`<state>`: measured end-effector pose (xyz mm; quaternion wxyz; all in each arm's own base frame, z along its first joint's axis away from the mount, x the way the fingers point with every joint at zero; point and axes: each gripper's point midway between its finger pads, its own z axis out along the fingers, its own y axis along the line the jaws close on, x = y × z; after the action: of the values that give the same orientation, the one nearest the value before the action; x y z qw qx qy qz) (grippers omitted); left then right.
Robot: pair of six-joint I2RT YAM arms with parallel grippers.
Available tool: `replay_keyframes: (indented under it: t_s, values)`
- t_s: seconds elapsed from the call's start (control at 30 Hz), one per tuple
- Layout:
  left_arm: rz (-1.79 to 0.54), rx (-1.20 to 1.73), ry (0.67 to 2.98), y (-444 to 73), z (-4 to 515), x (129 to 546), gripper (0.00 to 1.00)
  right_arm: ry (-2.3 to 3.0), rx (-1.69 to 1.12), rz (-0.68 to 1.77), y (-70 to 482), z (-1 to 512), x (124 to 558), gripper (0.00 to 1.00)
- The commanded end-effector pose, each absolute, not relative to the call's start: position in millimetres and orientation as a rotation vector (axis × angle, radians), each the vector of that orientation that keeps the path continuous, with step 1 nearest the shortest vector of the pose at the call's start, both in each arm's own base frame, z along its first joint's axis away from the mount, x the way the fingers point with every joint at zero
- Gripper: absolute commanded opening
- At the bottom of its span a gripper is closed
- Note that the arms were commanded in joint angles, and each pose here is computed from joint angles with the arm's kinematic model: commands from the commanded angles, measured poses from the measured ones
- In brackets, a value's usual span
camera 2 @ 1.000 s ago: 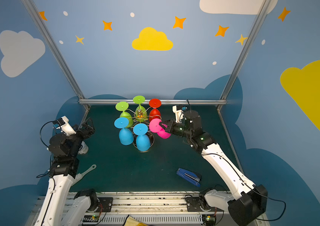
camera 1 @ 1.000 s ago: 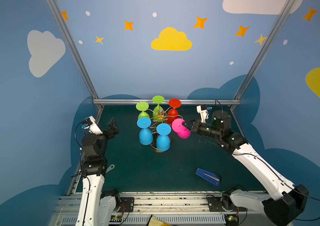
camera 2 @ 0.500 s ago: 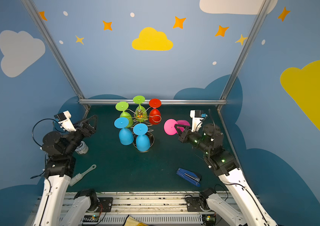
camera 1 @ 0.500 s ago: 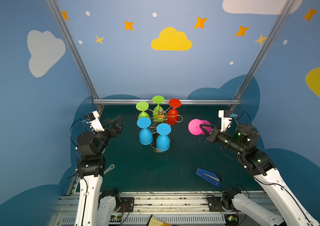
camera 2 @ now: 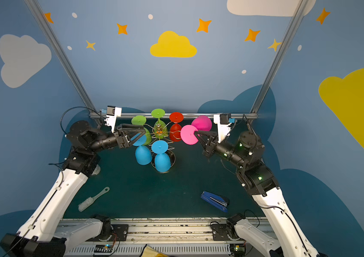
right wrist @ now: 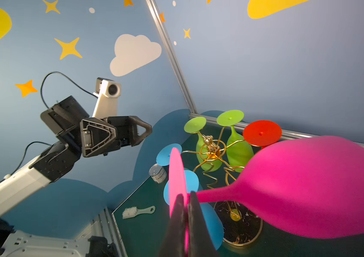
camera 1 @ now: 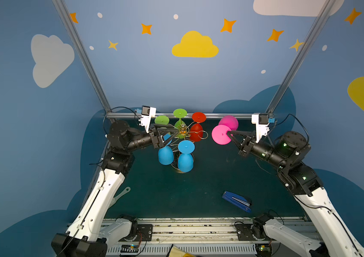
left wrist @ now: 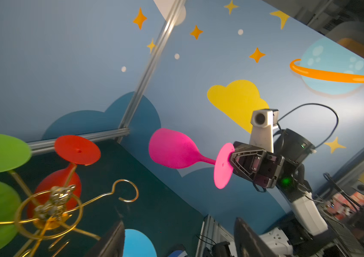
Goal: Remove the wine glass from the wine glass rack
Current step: 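Lift the magenta glass toward the left gripper while the left arm reaches over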
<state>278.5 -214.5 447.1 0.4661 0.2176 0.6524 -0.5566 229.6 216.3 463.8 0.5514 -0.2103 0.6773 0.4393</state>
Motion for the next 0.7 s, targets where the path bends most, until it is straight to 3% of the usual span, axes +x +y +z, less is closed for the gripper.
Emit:
replay_keyframes:
  t_s: [0.0,0.47,0.57,0.67]
  values:
    - [-1.401,0.656,1.538,-233.4,463.1,269.6,0.73,1.519,-0.594,1.109,232.2,484.0,219.5,0.0]
    - [-1.57,0.835,1.503,-292.0,459.8,257.7,0.66,1.495,-0.706,1.229,280.3,485.8,213.9,0.0]
    - [-1.587,0.854,1.503,-296.8,457.8,253.1,0.59,1.497,-0.703,1.228,283.8,484.7,216.0,0.0]
    - [-1.601,0.864,1.507,-298.7,456.3,249.9,0.42,1.505,-0.698,1.227,286.2,482.5,218.0,0.0]
